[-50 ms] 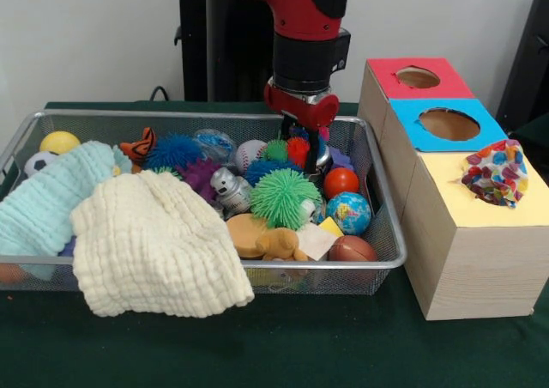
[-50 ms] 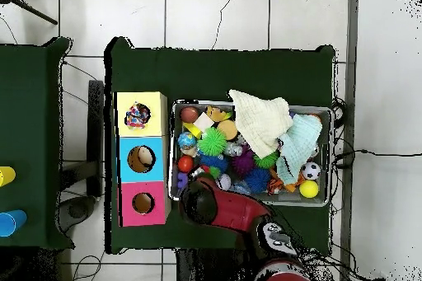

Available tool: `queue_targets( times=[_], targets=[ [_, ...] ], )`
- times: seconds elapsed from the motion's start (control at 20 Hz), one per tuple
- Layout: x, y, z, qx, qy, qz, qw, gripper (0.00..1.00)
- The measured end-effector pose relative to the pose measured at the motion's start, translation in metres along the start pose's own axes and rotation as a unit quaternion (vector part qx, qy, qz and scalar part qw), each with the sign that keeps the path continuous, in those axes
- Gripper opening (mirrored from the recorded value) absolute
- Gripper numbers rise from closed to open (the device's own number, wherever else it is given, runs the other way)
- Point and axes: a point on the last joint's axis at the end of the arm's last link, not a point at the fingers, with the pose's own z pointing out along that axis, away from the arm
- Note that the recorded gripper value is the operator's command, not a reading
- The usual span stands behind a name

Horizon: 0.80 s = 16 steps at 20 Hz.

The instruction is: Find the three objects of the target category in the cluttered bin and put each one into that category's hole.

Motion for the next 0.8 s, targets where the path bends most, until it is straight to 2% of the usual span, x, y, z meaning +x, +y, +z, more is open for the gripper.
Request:
queue_targets(
  times=[0.2, 0.5, 0.6, 0.8],
  targets=[
    [-0.002, 0.001, -0.014, 0.013, 0.002, -0.003, 0.9999, 1.00],
    [-0.020, -0.008, -0.034, 0.041, 0.015, 0.009, 0.9990, 1.00],
    [-0.027, -0.009, -0.036, 0.044, 0.015, 0.012, 0.9988, 1.00],
    [-0.043, -0.005, -0.037, 0.039, 0.004, 0.017, 0.9991, 1.00]
  ],
)
